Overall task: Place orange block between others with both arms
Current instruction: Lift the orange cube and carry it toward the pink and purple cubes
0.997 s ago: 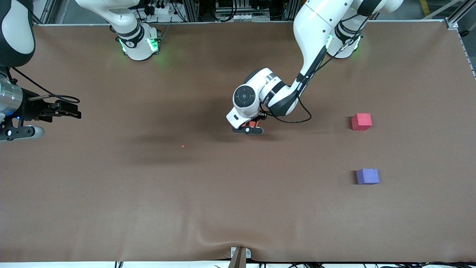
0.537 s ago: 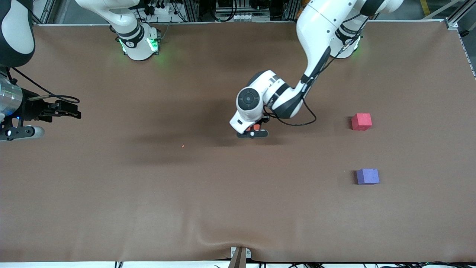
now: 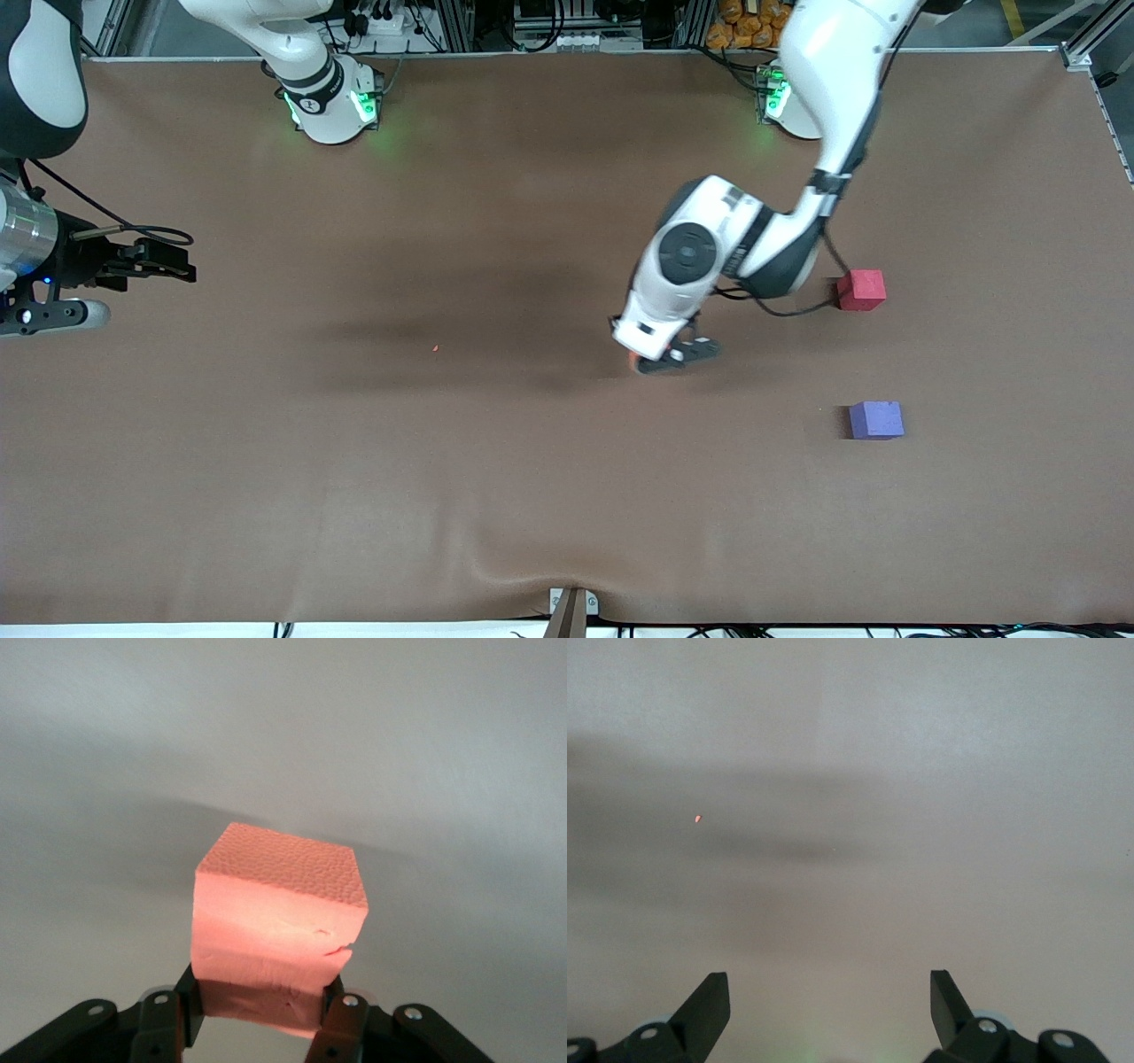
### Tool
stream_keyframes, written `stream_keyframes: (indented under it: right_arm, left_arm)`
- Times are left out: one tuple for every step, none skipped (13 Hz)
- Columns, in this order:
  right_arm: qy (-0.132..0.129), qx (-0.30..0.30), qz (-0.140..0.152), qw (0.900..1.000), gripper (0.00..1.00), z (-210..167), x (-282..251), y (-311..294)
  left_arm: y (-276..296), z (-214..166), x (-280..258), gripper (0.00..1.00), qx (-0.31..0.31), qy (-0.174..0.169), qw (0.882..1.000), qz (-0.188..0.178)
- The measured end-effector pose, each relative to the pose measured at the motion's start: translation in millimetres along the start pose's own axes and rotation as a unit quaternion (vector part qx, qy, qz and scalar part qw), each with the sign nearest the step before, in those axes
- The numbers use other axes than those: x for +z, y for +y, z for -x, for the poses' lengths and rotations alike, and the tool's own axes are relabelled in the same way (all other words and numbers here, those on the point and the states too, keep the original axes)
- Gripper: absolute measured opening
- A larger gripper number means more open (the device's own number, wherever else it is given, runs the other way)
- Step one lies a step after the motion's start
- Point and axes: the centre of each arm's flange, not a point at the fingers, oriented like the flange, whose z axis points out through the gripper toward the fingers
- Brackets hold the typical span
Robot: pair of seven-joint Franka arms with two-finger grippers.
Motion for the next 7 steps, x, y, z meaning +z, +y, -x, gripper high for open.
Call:
stream_keyframes:
  right_arm:
    - [0.0, 0.0, 0.0, 1.0, 1.0, 0, 0, 0]
    - [0.0, 0.0, 0.0, 1.0, 1.0, 0, 0, 0]
    - [0.0, 0.001, 0.0, 1.0, 1.0, 0, 0, 1]
    - [0.0, 0.001, 0.0, 1.0, 1.0, 0, 0, 1]
    - [0.0, 0.001, 0.0, 1.0, 1.0, 0, 0, 1]
    - [0.0, 0.001, 0.0, 1.0, 1.0, 0, 0, 2]
    - [0.0, 0.002, 0.0, 1.0, 1.0, 0, 0, 2]
  left_arm:
    - [-18, -19, -6, 0.52, -0.019, 0.001, 1.0, 0.001]
    - [-38, -38, -9, 0.52, -0.037, -0.001, 0.999, -0.001]
    - [-58, -55, -10, 0.52, -0.051, -0.005, 0.999, -0.004]
    - [-79, -72, -11, 0.52, -0.062, -0.008, 0.998, -0.006]
    - [-100, -87, -11, 0.52, -0.067, -0.013, 0.998, -0.008]
    - [-121, -100, -10, 0.52, -0.069, -0.02, 0.997, -0.013]
    - [-141, -111, -9, 0.52, -0.068, -0.029, 0.997, -0.019]
